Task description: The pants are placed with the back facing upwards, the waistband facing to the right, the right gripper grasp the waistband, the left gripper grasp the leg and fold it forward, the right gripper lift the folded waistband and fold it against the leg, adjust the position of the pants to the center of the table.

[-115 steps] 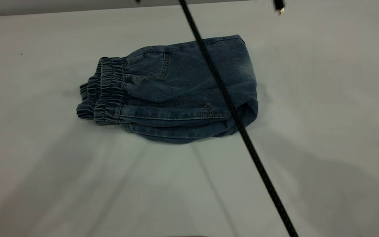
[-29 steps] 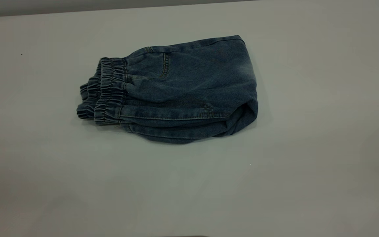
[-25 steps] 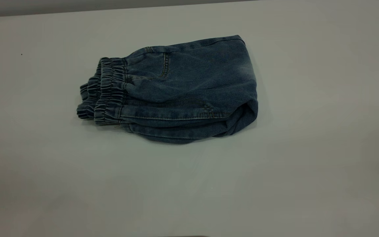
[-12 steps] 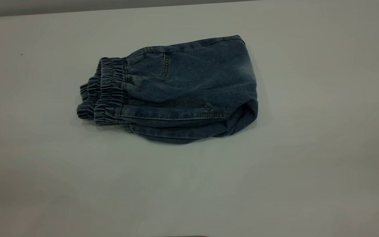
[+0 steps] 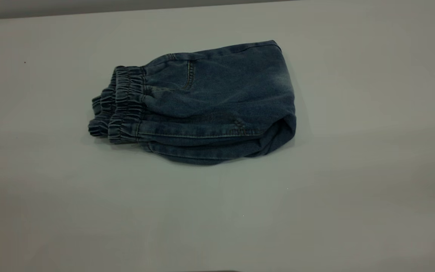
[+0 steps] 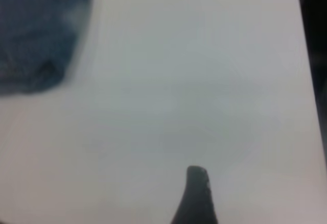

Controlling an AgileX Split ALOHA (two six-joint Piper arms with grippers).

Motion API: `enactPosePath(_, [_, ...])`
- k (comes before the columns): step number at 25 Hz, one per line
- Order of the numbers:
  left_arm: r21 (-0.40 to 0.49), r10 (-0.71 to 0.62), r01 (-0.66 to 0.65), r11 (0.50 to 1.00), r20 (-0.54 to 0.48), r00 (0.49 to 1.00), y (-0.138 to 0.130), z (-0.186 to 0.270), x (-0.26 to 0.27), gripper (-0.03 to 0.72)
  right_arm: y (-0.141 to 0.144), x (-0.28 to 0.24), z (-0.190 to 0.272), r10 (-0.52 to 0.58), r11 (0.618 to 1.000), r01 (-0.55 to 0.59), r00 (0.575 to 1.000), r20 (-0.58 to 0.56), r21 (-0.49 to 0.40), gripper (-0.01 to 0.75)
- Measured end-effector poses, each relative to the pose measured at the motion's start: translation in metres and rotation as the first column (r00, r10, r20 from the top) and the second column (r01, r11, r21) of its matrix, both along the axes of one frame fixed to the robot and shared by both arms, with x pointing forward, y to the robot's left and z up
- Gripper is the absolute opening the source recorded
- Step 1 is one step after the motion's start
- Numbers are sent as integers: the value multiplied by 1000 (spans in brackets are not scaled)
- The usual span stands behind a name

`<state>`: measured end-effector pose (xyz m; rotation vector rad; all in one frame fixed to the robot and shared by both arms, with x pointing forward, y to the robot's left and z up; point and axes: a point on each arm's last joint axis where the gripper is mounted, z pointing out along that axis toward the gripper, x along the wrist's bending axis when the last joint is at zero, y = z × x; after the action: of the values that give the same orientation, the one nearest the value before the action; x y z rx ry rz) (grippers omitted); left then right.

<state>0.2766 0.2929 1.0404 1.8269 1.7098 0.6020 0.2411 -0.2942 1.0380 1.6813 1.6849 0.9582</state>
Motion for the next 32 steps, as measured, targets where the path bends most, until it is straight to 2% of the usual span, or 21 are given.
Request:
enactPosePath(2, [0, 34, -34, 999, 3, 999, 1, 0, 0, 419, 0, -7, 0, 0, 1000, 0, 999, 45, 3, 507])
enactPosePath(6, [-1, 48, -48, 999, 63, 997, 1, 2, -9, 419, -1, -9, -1, 0, 1000, 0, 999, 55, 3, 507])
enactPosePath(15, [-3, 46, -47, 999, 294, 955, 0, 5, -44, 419, -1, -9, -1, 0, 1000, 0, 999, 55, 3, 507])
enactPosePath(32, [-4, 45, -46, 999, 308, 950, 0, 4, -47, 419, -1, -9, -1, 0, 1000, 0, 999, 55, 3, 507])
